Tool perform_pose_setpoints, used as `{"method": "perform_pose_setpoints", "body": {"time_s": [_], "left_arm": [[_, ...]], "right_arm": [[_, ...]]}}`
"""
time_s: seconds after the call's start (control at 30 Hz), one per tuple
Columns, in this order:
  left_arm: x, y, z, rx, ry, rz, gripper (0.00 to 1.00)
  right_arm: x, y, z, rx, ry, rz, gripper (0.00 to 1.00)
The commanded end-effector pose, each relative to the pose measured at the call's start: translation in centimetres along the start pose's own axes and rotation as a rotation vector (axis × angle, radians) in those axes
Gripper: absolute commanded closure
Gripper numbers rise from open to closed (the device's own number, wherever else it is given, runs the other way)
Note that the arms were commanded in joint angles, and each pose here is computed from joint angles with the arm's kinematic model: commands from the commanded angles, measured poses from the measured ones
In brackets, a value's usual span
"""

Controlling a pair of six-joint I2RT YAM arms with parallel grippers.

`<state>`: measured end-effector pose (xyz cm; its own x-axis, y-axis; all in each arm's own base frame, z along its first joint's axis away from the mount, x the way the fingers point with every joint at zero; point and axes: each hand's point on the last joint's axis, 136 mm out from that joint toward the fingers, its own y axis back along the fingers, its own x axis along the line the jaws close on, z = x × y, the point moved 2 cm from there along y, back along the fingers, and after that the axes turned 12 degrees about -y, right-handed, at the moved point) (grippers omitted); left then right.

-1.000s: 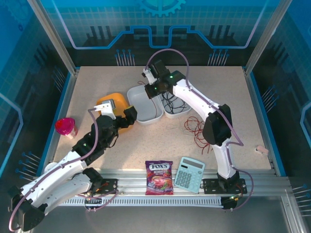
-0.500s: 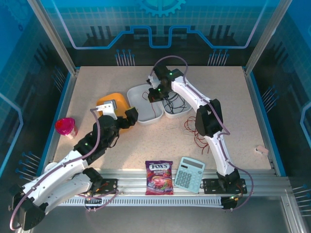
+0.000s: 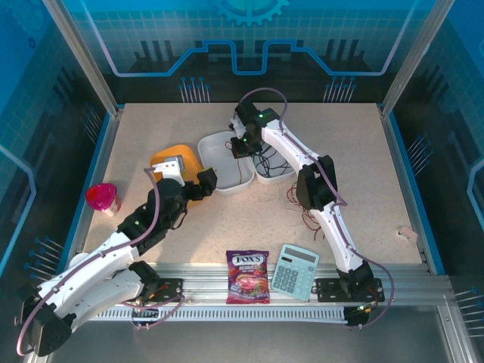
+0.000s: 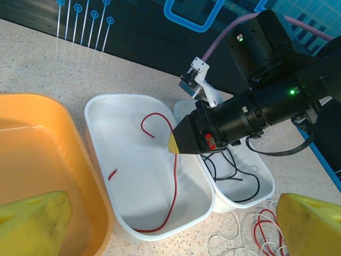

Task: Untangle the cables

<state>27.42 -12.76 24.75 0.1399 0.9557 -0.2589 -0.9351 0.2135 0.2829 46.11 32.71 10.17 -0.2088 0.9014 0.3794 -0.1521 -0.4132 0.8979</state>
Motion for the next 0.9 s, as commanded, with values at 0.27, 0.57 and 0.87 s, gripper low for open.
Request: {"method": "perform_pose_setpoints", "body": {"time_s": [0.27,0.57,0.87], "left_arm": [[-0.6,-0.2,1.0,-0.029,0.015,-0.031,0.01],[-0.7,-0.2,1.0,-0.028,0.018,-0.037,0.01],[-0.7,-0.2,1.0,-0.027,0.017,-0.037,0.01]], "right_arm": [[1.2,1.9,0.9,-0.076,0.043,-0.047,0.76],[2.3,4.8,1.1,-0.125,0.086,-0.044,0.68],[4.9,9.0,-0.6,-0.167,0.143,-0.013,0.62]]}}
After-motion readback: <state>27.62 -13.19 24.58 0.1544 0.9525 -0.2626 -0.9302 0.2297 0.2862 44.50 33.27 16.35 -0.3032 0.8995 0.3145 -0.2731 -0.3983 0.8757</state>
